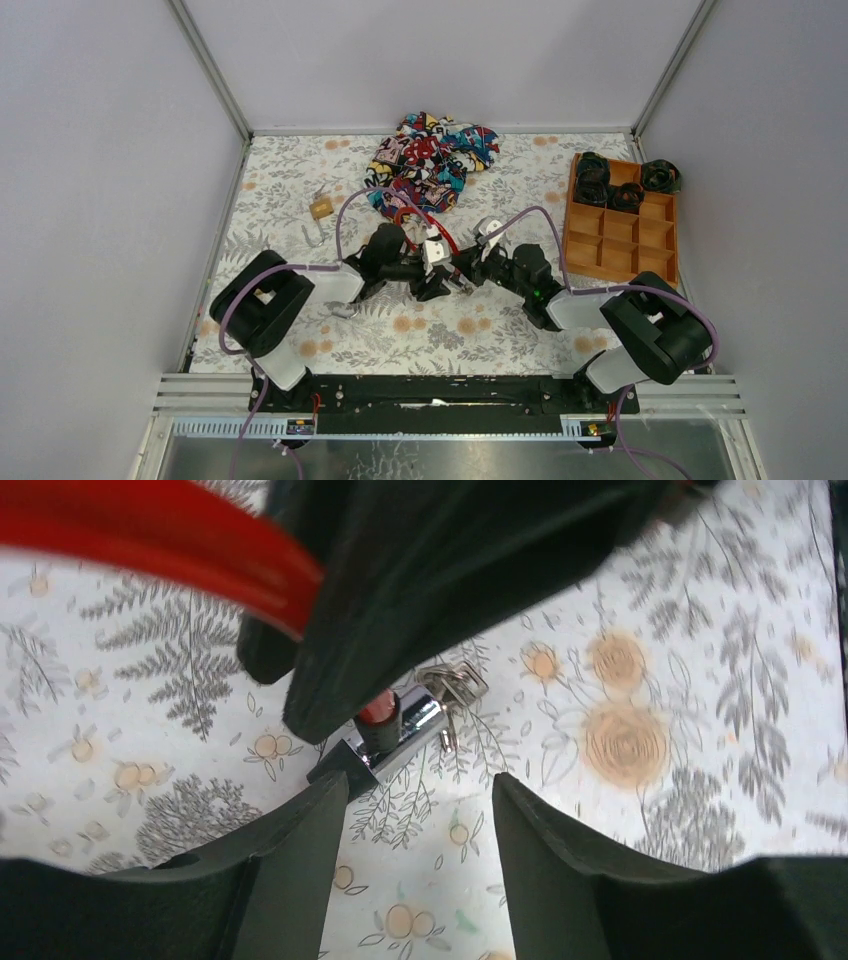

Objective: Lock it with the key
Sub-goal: Lock the lock.

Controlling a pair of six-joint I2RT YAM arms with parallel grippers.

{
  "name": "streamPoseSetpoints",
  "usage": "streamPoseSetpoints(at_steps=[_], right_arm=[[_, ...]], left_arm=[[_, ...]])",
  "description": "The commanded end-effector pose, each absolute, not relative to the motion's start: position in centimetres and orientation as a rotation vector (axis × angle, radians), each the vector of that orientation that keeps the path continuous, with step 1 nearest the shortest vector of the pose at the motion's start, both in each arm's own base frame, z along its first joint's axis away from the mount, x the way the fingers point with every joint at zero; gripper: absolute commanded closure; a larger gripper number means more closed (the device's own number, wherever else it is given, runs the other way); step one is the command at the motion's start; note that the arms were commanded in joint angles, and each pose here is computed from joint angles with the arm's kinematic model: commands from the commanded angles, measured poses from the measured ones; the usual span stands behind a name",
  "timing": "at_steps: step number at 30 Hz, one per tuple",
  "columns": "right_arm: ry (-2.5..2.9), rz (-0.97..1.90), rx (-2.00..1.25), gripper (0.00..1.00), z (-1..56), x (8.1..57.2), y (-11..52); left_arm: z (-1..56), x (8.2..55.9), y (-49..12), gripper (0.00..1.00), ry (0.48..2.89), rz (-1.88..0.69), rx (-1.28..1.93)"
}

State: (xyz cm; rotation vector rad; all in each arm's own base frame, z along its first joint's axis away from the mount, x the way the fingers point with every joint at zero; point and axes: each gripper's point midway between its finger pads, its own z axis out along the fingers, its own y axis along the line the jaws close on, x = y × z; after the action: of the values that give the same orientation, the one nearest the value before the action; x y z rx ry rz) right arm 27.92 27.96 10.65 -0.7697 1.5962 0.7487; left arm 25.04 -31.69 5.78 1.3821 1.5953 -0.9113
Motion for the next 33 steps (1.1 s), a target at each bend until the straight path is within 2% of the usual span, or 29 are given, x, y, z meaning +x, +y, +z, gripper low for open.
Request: streamPoseSetpoints(at_steps=[1,9,18,22,23,24,30,31,33], right_arm=[[1.605,0.746,-0.657,1.0,11.4,29.2,27.7],[1.587,0.776,-0.661,1.0,11.4,28.9,28.1],[1.583,0.767,-0.693,1.0,11.6,28.6,28.1],[1.6,0.775,-0.73,1.0,11.4,28.6,28.5],[1.608,0.788,-0.744,1.0,11.5,28.5,28.8],[1.628,0.798,-0.759,0.96,11.5,28.4,29.0],[1.824,0.784,-0.73,0.35,12.5,27.2,27.4],[1.868,0.803,-0.722,0.27,12.6,26.7,27.1],[1.983,0.858,-0.698,0.19,12.1,25.4,26.5]], left_arm=[[8.3,27.9,-34.0,0.36,1.683,-0.979,0.899],[9.4,30.1,-34.3,0.36,1.61,-0.852,0.739],[7.8,28.5,-34.9,0.76,1.624,-0.883,0.787],[7.3,28.4,-35.1,1.0,1.635,-0.883,0.822],[7.1,28.4,-34.9,1.0,1.641,-0.877,0.817],[6.9,28.6,-34.5,1.0,1.654,-0.86,0.794],[6.9,29.4,-32.2,1.0,1.667,-0.802,0.66],[7.1,29.3,-32.1,1.0,1.656,-0.807,0.661],[7.3,29.1,-31.7,1.0,1.642,-0.815,0.658]])
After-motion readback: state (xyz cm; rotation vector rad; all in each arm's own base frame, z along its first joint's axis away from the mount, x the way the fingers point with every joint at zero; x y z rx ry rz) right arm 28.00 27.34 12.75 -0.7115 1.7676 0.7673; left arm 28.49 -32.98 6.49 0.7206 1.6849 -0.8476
